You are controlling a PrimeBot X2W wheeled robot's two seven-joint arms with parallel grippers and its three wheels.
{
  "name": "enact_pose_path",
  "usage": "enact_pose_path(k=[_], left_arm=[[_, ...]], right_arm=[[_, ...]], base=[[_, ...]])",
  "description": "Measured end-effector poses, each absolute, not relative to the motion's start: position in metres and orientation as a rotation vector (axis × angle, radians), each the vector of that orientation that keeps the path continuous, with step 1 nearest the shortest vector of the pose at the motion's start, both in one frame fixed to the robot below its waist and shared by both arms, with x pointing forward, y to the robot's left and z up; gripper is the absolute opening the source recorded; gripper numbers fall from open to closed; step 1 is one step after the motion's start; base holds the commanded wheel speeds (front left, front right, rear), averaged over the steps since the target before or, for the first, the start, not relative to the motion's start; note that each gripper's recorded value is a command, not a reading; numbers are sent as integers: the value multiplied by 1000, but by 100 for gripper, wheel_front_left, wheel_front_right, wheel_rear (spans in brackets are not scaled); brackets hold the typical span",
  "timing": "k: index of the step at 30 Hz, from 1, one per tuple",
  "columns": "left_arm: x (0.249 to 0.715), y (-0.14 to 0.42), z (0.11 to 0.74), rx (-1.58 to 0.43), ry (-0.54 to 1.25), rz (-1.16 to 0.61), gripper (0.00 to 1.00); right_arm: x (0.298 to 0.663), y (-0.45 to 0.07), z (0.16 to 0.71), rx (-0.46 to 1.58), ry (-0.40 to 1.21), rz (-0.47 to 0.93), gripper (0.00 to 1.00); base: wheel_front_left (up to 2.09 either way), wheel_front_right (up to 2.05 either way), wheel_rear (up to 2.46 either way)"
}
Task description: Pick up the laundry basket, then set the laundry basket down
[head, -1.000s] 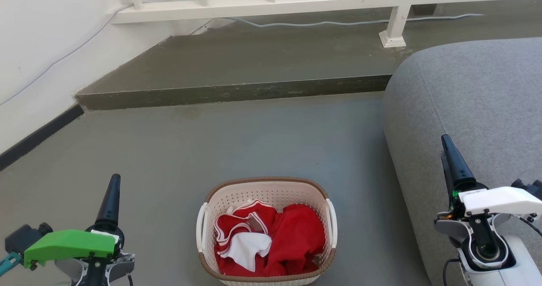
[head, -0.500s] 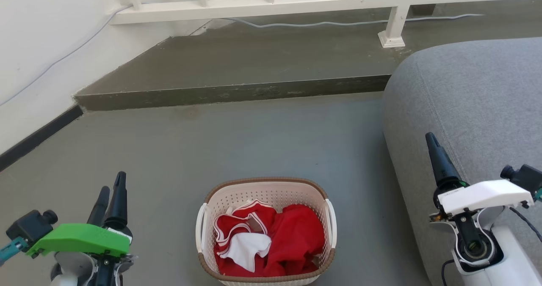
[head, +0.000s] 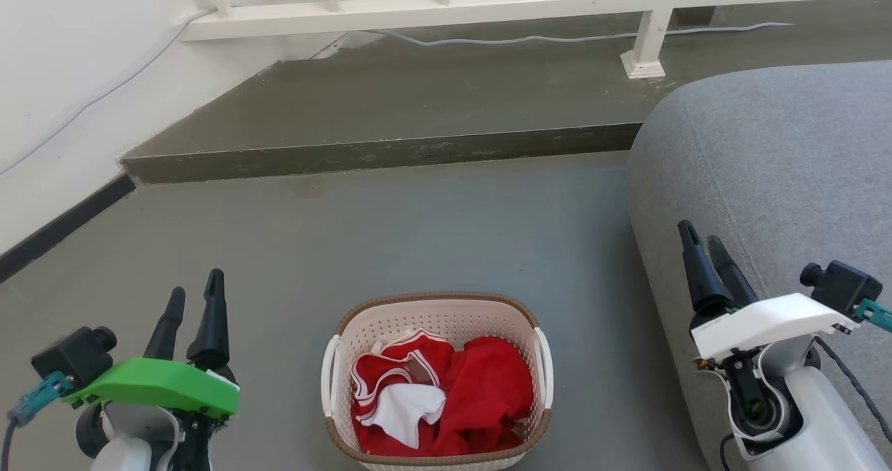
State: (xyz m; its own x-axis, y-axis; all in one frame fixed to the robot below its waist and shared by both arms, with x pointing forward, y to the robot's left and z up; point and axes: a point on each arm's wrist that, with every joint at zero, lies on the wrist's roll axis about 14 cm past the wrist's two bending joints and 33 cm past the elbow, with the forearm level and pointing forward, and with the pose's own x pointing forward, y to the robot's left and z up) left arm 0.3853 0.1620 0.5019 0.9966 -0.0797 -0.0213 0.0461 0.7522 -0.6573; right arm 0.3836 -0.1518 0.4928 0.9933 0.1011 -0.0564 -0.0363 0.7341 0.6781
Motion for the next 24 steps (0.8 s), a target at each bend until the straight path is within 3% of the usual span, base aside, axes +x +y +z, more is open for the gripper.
enact_pose_path(k=[24], left_arm=[[386, 142, 524, -368, -70, -155, 100]], right_arm=[[383, -126, 511, 395, -7, 178, 100]], base=[[0, 0, 0]])
